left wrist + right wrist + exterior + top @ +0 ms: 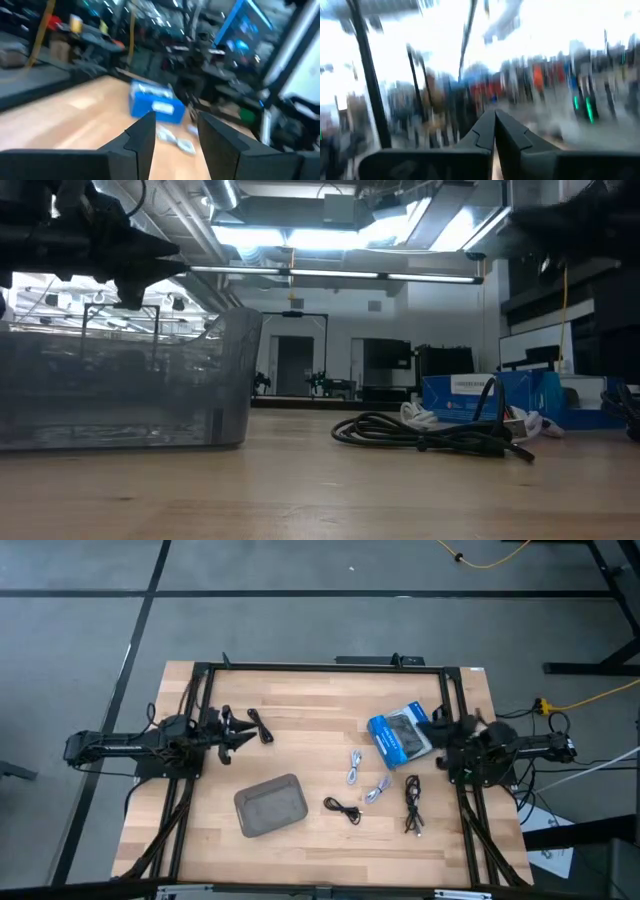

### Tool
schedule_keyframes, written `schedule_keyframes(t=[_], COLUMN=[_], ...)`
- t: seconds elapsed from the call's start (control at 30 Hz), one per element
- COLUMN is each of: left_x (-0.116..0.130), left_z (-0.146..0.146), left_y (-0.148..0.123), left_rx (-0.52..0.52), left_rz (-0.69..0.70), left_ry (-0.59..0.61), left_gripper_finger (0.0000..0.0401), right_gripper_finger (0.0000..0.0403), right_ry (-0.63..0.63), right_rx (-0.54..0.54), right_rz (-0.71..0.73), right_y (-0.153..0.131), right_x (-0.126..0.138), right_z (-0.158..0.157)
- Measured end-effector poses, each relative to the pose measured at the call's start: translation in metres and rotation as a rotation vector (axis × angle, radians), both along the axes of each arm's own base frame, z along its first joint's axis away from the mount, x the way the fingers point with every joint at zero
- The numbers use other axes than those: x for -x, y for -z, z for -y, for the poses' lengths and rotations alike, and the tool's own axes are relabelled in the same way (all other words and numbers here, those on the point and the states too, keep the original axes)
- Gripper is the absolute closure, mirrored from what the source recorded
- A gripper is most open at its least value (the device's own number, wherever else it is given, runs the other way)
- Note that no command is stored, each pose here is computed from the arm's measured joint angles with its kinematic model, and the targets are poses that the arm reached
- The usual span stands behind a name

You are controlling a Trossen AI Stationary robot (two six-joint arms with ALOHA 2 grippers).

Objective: Pick and place USB-C Cables
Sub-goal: Put the white charger cable into the black bin

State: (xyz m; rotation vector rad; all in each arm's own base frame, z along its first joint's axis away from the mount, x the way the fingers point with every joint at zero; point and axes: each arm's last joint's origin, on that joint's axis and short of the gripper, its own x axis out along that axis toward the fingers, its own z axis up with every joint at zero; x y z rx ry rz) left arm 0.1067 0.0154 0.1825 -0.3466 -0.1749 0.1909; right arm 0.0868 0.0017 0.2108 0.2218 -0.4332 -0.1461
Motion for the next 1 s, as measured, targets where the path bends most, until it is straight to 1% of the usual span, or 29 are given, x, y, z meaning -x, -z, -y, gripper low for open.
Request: schedule_keyframes(t=[0.07, 0.17, 0.23, 0.3, 0.37, 0.43, 0.5, 0.57, 0.63, 0.73, 0.83, 0.9, 1.0], left_x=[0.001, 0.002, 0.003, 0.003, 0.003, 0.003, 0.003, 0.003, 0.003, 0.003, 0.002, 0.002, 0.001], left_z=[-0.001, -0.001, -0.001, -0.001, -0.001, -0.001, -0.001, -0.001, -0.001, -0.001, -0.001, -0.001, -0.001], left_y=[-0.005, -0.011, -0.013, -0.013, -0.013, -0.013, -0.013, -0.013, -0.013, -0.012, -0.011, -0.008, -0.006], left_rx=[0.002, -0.047, -0.073, -0.076, -0.076, -0.076, -0.076, -0.075, -0.075, -0.075, -0.074, -0.072, -0.069], left_rz=[0.048, 0.102, 0.12, 0.125, 0.124, 0.124, 0.124, 0.124, 0.12, 0.107, 0.097, 0.072, 0.049], left_ry=[-0.03, -0.043, -0.049, -0.052, -0.052, -0.053, -0.052, -0.052, -0.052, -0.052, -0.052, -0.051, -0.05], left_gripper_finger=[0.0261, 0.0261, 0.0261, 0.0261, 0.0261, 0.0261, 0.0261, 0.0261, 0.0261, 0.0261, 0.0261, 0.0261, 0.0261], right_gripper_finger=[0.0386, 0.0386, 0.0386, 0.0386, 0.0386, 0.0386, 0.0386, 0.0386, 0.0386, 0.0386, 0.0386, 0.0386, 0.0386], right_ry=[0.035, 0.12, 0.158, 0.171, 0.19, 0.233, 0.286, 0.287, 0.241, 0.11, -0.049, -0.106, -0.073], right_rx=[0.044, 0.141, 0.222, 0.286, 0.313, 0.298, 0.265, 0.196, 0.088, -0.155, -0.455, -0.617, -0.812], right_rz=[0.143, 0.364, 0.433, 0.408, 0.333, 0.19, -0.013, -0.238, -0.451, -0.732, -0.985, -1.109, -1.197], right_y=[-0.013, -0.033, -0.043, -0.054, -0.066, -0.077, -0.086, -0.09, -0.092, -0.086, -0.074, -0.065, -0.052], right_x=[0.007, 0.019, 0.023, 0.019, 0.009, -0.006, -0.023, -0.039, -0.051, -0.064, -0.072, -0.078, -0.088], right_z=[0.001, 0.002, 0.001, 0.0, 0.0, 0.001, 0.002, 0.004, 0.003, -0.001, -0.009, -0.018, -0.032])
